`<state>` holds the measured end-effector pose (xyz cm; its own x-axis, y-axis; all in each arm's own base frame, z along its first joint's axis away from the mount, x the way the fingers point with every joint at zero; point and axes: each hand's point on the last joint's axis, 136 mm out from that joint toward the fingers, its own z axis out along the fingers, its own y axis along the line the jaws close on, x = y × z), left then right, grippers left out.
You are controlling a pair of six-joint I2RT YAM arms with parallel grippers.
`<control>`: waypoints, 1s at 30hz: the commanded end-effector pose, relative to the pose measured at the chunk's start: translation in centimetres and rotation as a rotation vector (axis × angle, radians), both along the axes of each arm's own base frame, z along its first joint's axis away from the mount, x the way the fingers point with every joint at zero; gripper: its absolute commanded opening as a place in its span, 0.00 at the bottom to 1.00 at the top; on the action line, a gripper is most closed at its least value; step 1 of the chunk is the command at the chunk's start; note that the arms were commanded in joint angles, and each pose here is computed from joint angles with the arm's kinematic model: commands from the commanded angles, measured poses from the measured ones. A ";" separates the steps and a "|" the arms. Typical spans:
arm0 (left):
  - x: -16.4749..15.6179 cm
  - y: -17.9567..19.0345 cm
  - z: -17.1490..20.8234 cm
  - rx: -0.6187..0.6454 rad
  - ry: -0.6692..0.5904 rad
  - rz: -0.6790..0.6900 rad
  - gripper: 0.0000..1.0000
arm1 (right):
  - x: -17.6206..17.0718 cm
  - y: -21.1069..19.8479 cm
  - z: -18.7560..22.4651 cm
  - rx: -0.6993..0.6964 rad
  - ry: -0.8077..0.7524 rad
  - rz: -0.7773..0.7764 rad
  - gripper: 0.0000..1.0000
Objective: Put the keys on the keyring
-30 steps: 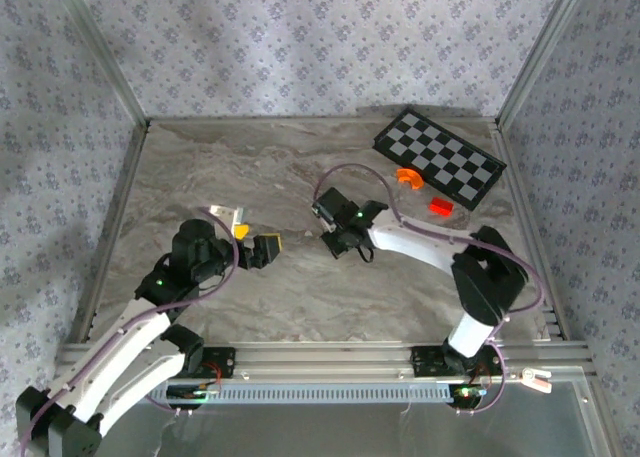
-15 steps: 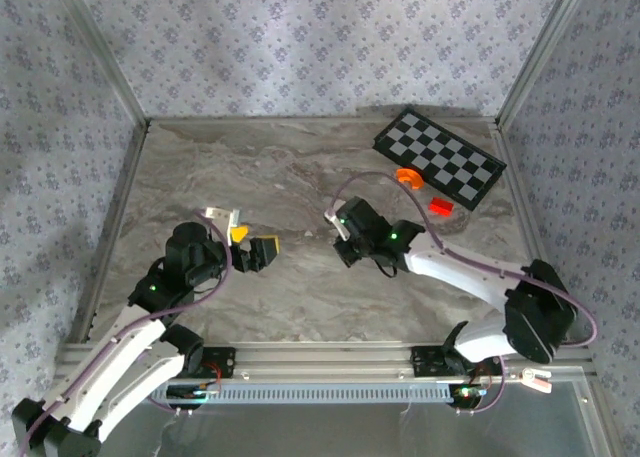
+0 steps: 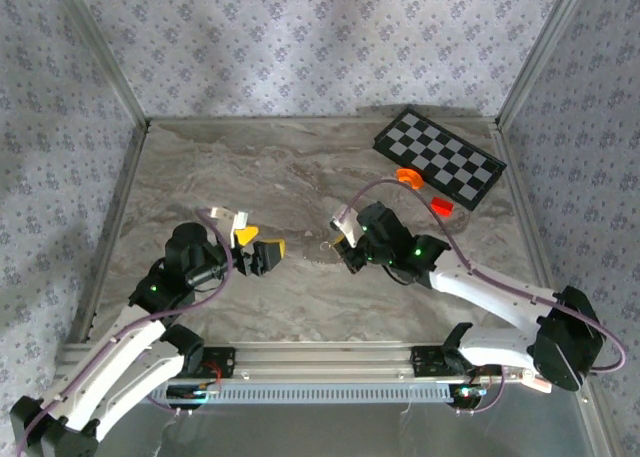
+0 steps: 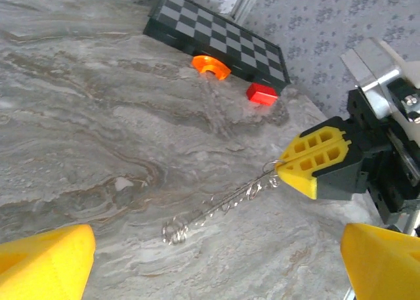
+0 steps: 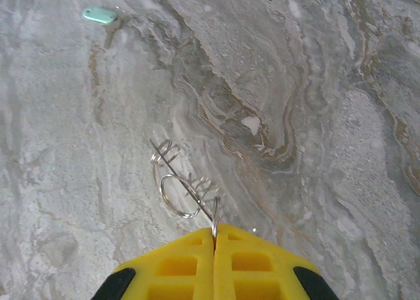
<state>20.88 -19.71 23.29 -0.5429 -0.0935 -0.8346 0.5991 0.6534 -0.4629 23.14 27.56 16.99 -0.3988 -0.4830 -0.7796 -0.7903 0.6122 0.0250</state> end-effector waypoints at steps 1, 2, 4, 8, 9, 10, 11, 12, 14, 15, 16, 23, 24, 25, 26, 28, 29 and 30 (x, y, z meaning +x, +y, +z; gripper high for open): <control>-0.7 -1.0 2.6 -0.049 -0.091 -0.065 0.94 | -1.1 1.2 2.7 0.116 -0.051 0.091 0.00; -0.9 -1.1 2.8 -0.054 -0.099 -0.073 0.93 | -1.5 1.4 3.3 0.144 -0.058 0.110 0.00; -1.3 -1.4 3.2 -0.061 -0.113 -0.092 0.91 | -2.2 1.6 4.5 0.194 -0.075 0.144 0.00; -2.1 -2.1 4.3 -0.079 -0.156 -0.138 0.85 | -3.7 1.7 6.9 0.288 -0.104 0.201 0.00; -2.4 -2.3 4.7 -0.083 -0.167 -0.151 0.83 | -4.0 1.7 7.4 0.305 -0.108 0.213 0.00; -2.7 -2.6 5.0 -0.086 -0.180 -0.167 0.80 | -4.3 1.7 8.1 0.329 -0.117 0.227 0.00; -3.0 -2.8 5.4 -0.090 -0.193 -0.184 0.77 | -4.6 1.7 8.7 0.350 -0.122 0.239 0.00; -3.4 -3.0 5.7 -0.094 -0.206 -0.199 0.75 | -5.0 1.8 9.2 0.369 -0.124 0.251 0.00; -4.3 -3.6 6.6 -0.109 -0.239 -0.242 0.70 | -5.5 1.9 10.2 0.407 -0.132 0.275 0.00; -4.7 -3.8 6.9 -0.115 -0.254 -0.261 0.68 | -5.8 1.9 10.7 0.426 -0.136 0.287 0.00; -5.2 -4.1 7.3 -0.125 -0.273 -0.289 0.65 | -6.0 1.9 11.3 0.447 -0.141 0.297 0.00; -8.7 -5.4 9.7 -0.171 -0.395 -0.437 0.49 | -8.0 1.9 15.2 0.599 -0.169 0.373 0.00; -9.1 -5.5 10.0 -0.179 -0.409 -0.450 0.47 | -8.4 1.8 15.7 0.618 -0.173 0.387 0.00; -9.5 -5.5 10.3 -0.189 -0.426 -0.467 0.45 | -8.8 1.8 16.1 0.637 -0.174 0.404 0.00; -9.9 -5.6 10.6 -0.197 -0.440 -0.482 0.44 | -9.2 1.8 16.6 0.655 -0.173 0.423 0.00; -10.5 -5.6 11.1 -0.212 -0.464 -0.505 0.42 | -9.9 1.9 17.2 0.679 -0.172 0.458 0.00; -10.9 -5.6 11.4 -0.220 -0.477 -0.520 0.41 | -10.2 1.9 17.4 0.685 -0.172 0.471 0.00; -11.1 -5.6 11.7 -0.227 -0.488 -0.529 0.41 | -10.4 2.0 17.6 0.689 -0.176 0.484 0.00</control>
<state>11.45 -25.59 31.15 -0.2473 -0.0451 -0.9679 0.9423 0.2214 -0.2511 14.55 29.49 32.14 -0.1517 -0.0384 -0.9877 -0.9708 0.1937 0.1416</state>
